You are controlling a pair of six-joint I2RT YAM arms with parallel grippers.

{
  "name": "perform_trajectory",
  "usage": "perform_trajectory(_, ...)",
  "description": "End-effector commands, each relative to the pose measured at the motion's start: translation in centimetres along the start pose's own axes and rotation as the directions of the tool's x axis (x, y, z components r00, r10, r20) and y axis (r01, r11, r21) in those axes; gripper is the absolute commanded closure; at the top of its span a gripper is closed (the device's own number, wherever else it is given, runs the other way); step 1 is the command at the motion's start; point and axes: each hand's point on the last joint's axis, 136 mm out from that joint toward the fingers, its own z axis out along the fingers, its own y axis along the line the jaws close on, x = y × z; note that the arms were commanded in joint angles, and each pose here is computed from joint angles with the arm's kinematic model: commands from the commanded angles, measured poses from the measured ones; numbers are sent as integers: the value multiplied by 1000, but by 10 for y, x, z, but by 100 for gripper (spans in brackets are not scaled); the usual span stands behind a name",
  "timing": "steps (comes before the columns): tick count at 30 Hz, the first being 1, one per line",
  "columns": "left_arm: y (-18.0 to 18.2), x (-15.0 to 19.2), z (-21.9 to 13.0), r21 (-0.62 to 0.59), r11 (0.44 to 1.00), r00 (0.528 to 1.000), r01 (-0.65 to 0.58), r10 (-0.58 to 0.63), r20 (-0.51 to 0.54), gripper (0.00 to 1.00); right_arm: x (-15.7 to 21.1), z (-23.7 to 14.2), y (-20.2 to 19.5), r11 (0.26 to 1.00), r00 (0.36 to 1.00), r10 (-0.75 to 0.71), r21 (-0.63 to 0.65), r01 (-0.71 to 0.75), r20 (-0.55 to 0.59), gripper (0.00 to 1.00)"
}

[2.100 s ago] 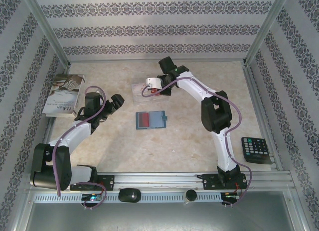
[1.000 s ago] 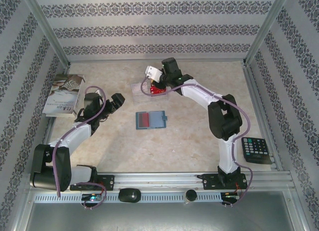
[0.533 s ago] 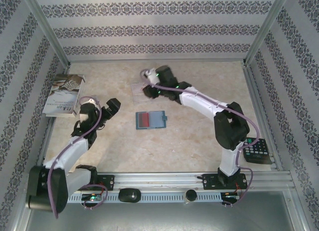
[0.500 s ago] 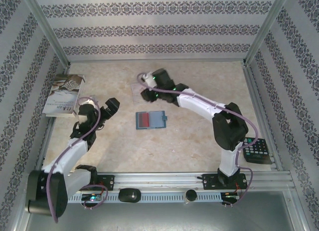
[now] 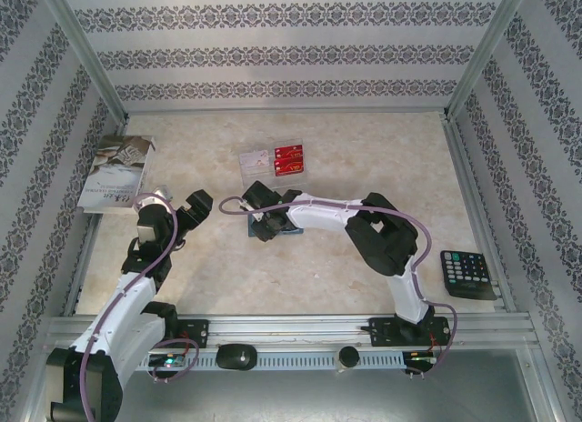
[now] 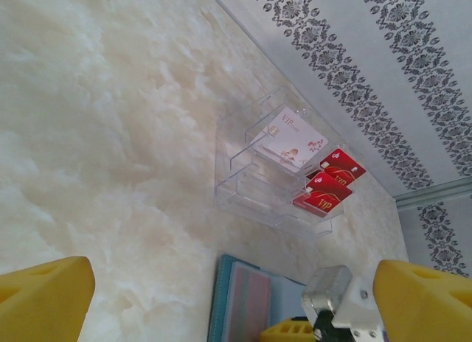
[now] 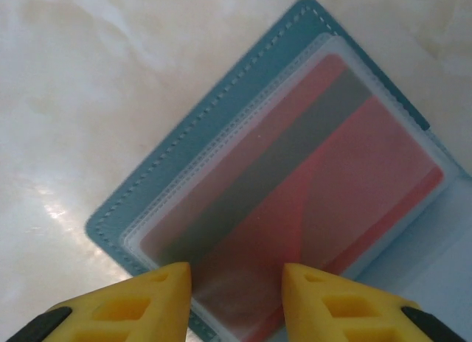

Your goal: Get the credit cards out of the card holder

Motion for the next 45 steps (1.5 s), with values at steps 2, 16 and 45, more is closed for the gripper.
perform_trajectory(2,10,7,0,-21,1000,1000,-19,18,-19,2,-19,-6,-12,995,998,-37,93,33,41,60)
perform_trajectory(16,13,16,5,-21,999,997,-29,28,-66,6,4,21,-6,987,993,-101,116,108,-67,59)
perform_trajectory(45,1,66,40,15,993,970,-113,114,-216,18,-18,-19,-38,981,980,195,-7,-195,48,66)
